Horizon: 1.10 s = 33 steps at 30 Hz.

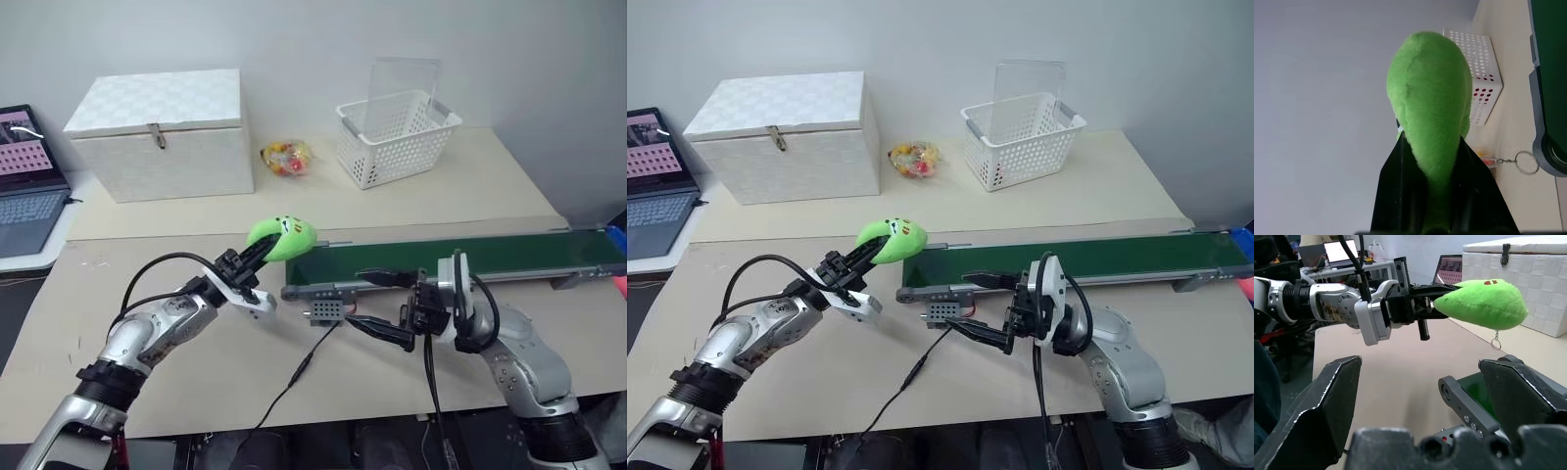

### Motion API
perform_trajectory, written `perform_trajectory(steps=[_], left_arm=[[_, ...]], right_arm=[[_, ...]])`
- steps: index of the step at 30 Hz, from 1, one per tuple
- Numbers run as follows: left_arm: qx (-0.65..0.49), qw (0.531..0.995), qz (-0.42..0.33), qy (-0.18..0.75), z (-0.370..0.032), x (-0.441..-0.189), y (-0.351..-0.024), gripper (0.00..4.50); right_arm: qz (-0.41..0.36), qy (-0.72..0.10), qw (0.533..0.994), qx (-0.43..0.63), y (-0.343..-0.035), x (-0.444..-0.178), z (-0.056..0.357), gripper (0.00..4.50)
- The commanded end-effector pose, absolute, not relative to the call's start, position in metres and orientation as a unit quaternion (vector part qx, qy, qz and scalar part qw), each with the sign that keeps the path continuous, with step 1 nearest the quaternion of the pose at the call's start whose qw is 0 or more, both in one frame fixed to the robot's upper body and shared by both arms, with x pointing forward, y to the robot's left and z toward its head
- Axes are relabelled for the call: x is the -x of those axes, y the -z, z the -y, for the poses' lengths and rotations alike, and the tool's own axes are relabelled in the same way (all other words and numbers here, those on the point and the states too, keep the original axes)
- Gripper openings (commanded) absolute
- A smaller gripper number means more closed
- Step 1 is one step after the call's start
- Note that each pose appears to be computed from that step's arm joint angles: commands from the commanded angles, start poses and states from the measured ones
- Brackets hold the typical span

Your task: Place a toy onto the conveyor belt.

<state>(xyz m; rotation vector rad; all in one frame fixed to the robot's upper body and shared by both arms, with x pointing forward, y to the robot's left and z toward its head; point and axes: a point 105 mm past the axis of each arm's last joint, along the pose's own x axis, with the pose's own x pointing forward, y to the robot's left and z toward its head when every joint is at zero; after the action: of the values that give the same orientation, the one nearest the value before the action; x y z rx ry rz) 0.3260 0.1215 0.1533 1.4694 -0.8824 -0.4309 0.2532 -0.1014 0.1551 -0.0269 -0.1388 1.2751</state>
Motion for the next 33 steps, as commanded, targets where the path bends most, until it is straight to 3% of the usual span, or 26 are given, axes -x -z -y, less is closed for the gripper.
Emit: perform_trajectory(steps=[1, 5, 12, 20, 24, 31, 33], left_arm=[[-0.645, 0.615, 0.414, 0.187, -0.118, -0.327, -0.163, 0.43], [-0.645, 0.614, 0.411, 0.197, -0.119, -0.335, -0.162, 0.43], [-0.647, 0.623, 0.354, 0.260, -0.123, -0.348, -0.134, 0.43], [-0.638, 0.626, 0.350, 0.281, -0.116, -0.351, -0.128, 0.43], [-0.625, 0.633, 0.358, 0.284, -0.113, -0.350, -0.131, 1.54], [-0.628, 0.632, 0.356, 0.282, -0.115, -0.351, -0.133, 3.99], [-0.629, 0.631, 0.356, 0.281, -0.115, -0.351, -0.132, 4.43]], right_arm=[[0.091, -0.591, 0.801, 0.028, -0.168, -0.250, 0.104, 4.50], [0.091, -0.589, 0.803, 0.030, -0.168, -0.250, 0.105, 4.50], [0.089, -0.585, 0.805, 0.033, -0.168, -0.250, 0.106, 4.50], [0.088, -0.581, 0.809, 0.034, -0.168, -0.250, 0.108, 4.50], [0.087, -0.578, 0.811, 0.034, -0.168, -0.251, 0.108, 4.50], [0.086, -0.577, 0.812, 0.034, -0.168, -0.252, 0.108, 4.50], [0.086, -0.577, 0.811, 0.034, -0.167, -0.252, 0.107, 4.50]])
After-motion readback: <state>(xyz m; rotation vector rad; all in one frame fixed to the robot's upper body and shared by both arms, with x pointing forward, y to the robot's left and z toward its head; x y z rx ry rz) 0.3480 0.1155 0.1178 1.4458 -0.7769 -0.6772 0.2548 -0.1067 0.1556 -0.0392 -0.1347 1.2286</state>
